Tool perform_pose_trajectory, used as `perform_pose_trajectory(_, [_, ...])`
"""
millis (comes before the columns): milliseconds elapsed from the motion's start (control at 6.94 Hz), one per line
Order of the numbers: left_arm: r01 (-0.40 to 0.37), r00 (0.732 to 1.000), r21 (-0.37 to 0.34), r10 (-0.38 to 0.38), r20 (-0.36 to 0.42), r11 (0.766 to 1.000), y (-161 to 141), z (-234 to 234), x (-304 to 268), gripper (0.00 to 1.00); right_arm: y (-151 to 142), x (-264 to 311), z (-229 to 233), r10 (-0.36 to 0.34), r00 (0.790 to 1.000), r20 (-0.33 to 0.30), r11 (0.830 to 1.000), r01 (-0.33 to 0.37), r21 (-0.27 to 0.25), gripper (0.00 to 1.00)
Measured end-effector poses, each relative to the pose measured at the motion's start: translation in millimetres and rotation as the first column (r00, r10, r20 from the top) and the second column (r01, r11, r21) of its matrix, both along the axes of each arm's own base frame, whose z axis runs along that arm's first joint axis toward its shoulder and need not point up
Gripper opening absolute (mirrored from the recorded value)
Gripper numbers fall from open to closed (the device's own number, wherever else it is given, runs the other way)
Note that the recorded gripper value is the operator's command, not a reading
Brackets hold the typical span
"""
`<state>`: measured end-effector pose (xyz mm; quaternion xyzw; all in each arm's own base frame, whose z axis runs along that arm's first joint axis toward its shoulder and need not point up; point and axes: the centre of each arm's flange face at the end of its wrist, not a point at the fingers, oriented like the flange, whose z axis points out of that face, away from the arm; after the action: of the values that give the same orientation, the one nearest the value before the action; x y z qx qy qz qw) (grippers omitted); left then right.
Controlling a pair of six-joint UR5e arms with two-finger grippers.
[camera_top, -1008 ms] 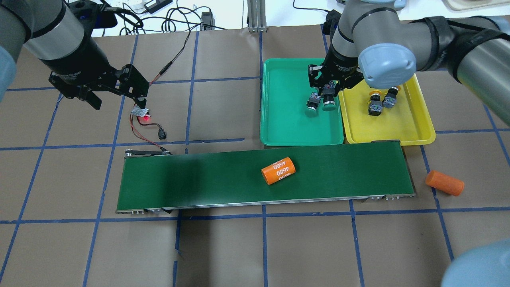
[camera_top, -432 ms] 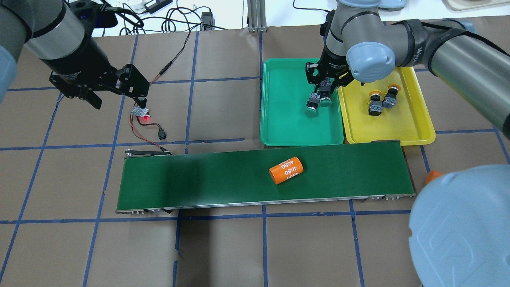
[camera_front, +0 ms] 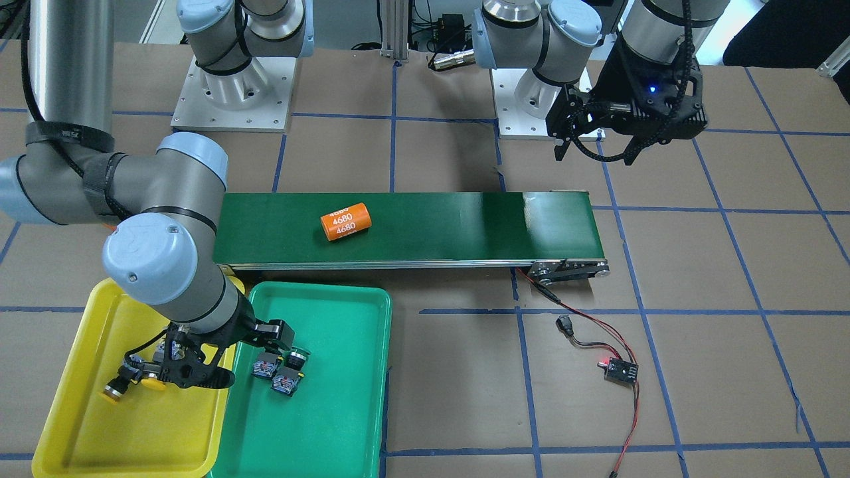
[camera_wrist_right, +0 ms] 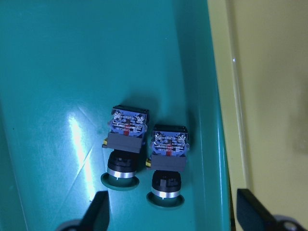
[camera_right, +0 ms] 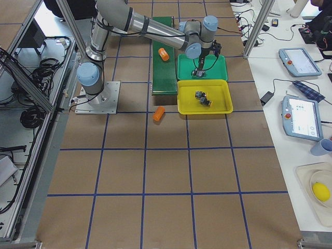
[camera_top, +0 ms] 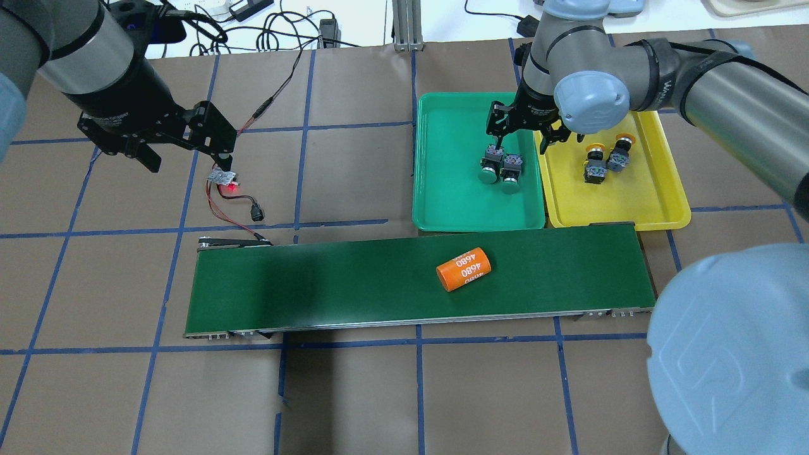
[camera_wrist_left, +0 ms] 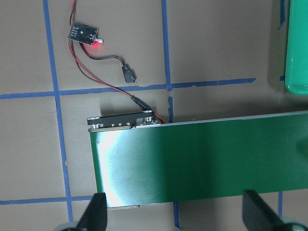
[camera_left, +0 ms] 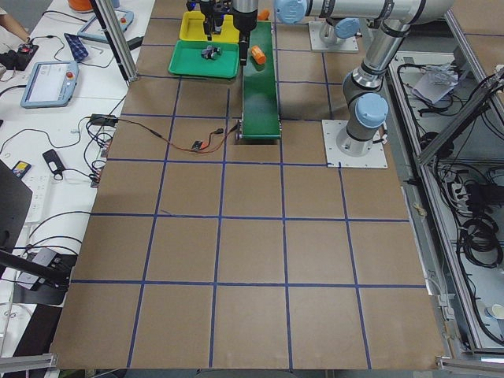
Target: Sort buttons by color to trays
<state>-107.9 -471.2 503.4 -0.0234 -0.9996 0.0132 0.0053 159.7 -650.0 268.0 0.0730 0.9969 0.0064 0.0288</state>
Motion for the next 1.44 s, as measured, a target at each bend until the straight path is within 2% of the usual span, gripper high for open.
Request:
perform_pose_trajectory(144, [0.000, 1.000, -0.004, 0.000, 0.005, 1.000, 2, 1, 0, 1.00, 3, -2, 12, -0.003, 1.000, 0.000, 1.000, 0.003, -0.014, 1.00])
perform_pose_trajectory(432, [0.002, 1.000, -0.017, -0.002, 0.012, 1.000, 11, 6, 0, 1.00, 30, -4, 79, -0.002, 1.000, 0.002, 0.999, 0.002, -0.045, 1.00])
perform_pose_trajectory(720, [0.003, 1.000, -0.034, -0.002, 0.016, 0.999, 19, 11, 0, 1.00, 83, -3, 154, 0.007, 1.000, 0.002, 1.000, -0.007, -0.028, 1.00])
perform_pose_trajectory(1008, [-0.001, 1.000, -0.020, 0.001, 0.013, 1.000, 26, 3, 0, 1.00, 140, -3, 211, 0.019, 1.000, 0.002, 1.000, -0.019, -0.004, 1.00])
perform_pose_trajectory(1152, [-0.004, 1.000, -0.016, 0.005, 0.011, 1.000, 27, -6, 0, 1.00, 160, -4, 220, 0.022, 1.000, 0.001, 0.999, -0.022, 0.024, 1.00])
perform_pose_trajectory(1440, [-0.011, 1.000, -0.043, 0.011, 0.013, 0.999, 24, -8, 0, 1.00, 174, -7, 202, 0.066, 0.998, 0.004, 0.995, -0.066, 0.073, 1.00])
